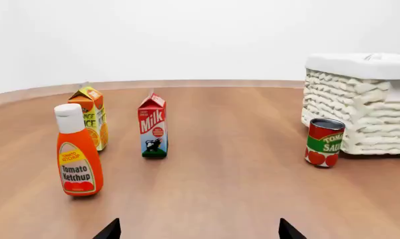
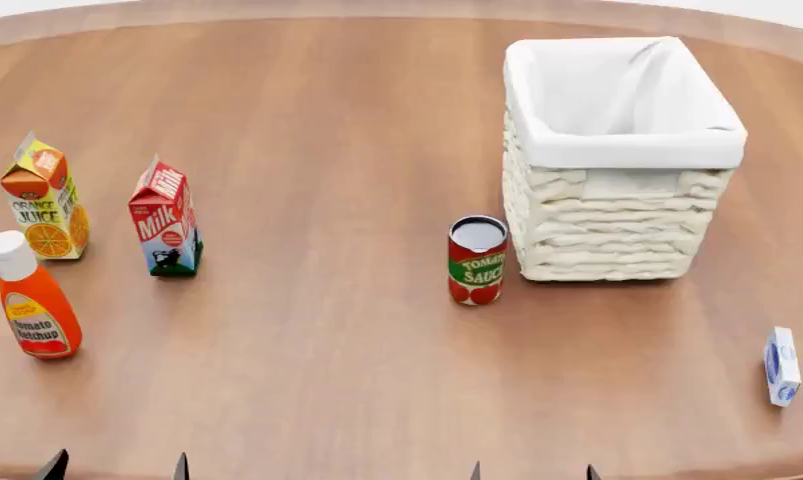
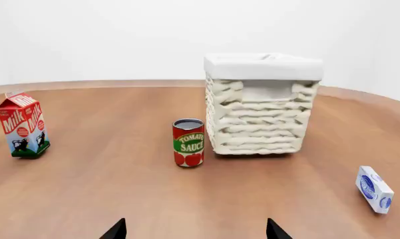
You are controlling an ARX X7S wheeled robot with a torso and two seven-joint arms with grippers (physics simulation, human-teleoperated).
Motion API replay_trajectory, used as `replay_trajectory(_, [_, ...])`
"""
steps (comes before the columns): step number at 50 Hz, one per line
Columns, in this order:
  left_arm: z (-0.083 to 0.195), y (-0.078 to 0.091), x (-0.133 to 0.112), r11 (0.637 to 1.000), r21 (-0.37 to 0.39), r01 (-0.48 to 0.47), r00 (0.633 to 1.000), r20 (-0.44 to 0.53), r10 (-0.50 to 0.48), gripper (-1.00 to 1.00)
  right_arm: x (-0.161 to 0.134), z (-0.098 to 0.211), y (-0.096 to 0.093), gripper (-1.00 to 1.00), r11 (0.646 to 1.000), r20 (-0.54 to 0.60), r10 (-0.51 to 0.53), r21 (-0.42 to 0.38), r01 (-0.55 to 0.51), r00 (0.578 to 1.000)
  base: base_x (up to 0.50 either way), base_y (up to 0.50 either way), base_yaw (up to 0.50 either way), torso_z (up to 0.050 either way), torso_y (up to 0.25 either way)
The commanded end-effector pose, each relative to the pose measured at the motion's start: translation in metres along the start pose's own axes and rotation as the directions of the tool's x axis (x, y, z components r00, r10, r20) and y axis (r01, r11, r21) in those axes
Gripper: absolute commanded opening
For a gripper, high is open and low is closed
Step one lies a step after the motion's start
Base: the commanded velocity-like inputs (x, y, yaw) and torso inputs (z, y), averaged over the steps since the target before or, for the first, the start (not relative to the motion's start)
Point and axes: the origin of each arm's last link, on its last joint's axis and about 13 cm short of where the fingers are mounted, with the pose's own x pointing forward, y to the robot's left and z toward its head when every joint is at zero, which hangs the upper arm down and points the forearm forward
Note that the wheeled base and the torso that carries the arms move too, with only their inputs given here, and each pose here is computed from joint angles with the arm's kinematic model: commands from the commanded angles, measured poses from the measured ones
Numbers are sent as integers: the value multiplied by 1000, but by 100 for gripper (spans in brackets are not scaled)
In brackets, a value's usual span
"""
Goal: Pick the milk and place it in the basket.
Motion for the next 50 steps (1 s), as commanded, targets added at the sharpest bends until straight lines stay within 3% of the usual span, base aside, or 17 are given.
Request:
replay_trajectory(1, [0,1,0,1000,-1,3,1000,-9,-3,100,-1,4,1,100,1000,9,1,1,-1,1000,0,0,0,0,0])
replay_trajectory(10, [-4,1,0,1000,16,8,1000,-30,-8,100,-1,4,0,100,1000,10,-8,21,8,1000,0,0,0,0,0])
replay_trajectory(17, [-6,1,1,1000,19,9,999,-32,-8,100,3,4,1,100,998,-28,-50,-29,50,998,0,25,0,0,0])
replay_trajectory(40, [-10,4,4,1000,24,-7,999,-38,8,100,4,-1,5,100,999,-34,-37,-35,36,999,0,500,0,0,0])
replay_trajectory(45, [-11,4,4,1000,29,-5,999,-39,6,100,5,-1,4,100,998,-39,-51,-38,50,998,0,0,0,0,0])
replay_trajectory(50, [17,1,13,999,33,-3,999,-38,5,100,14,23,3,100,999,-65,-27,-26,25,998,0,0,0,0,0])
